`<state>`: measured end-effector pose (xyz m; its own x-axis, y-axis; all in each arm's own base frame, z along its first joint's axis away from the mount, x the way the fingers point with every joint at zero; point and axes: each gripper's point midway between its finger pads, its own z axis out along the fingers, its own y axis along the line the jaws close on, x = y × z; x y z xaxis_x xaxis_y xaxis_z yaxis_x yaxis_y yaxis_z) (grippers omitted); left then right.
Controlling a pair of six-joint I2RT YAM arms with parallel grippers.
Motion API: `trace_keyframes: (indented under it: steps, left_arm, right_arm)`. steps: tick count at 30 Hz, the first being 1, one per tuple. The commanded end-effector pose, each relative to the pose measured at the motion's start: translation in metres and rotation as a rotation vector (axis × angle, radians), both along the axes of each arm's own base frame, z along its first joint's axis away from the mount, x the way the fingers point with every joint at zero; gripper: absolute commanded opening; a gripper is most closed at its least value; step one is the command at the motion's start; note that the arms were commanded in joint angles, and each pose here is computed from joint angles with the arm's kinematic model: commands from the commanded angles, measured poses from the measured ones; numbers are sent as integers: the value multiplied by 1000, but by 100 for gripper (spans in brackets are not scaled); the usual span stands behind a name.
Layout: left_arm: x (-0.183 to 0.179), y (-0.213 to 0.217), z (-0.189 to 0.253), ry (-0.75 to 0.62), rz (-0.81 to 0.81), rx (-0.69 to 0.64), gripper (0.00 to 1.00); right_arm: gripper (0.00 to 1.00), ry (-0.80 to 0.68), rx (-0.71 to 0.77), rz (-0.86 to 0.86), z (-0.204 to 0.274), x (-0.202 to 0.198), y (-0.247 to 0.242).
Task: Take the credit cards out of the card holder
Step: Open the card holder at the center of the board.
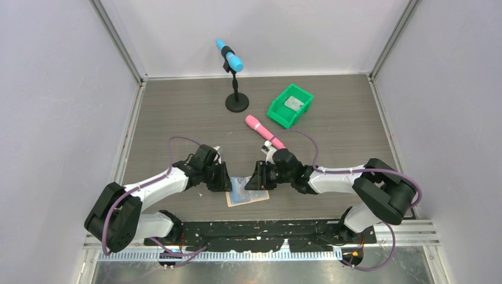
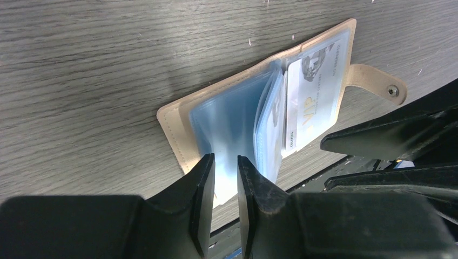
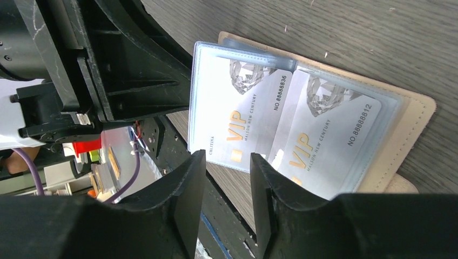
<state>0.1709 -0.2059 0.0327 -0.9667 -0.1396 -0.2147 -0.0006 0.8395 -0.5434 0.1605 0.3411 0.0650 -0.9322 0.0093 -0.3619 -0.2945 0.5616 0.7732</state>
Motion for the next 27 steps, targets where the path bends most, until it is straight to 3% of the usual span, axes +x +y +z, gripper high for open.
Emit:
trace_keyframes:
  steps: [1, 27]
  left_arm:
    - [4, -5, 13, -32, -4, -29, 24]
    - [9, 7, 38, -107, 46, -4, 26]
  right_arm:
    - [45, -56, 20, 7, 13, 8, 10]
    - [43, -63, -26, 13, 6, 10, 11]
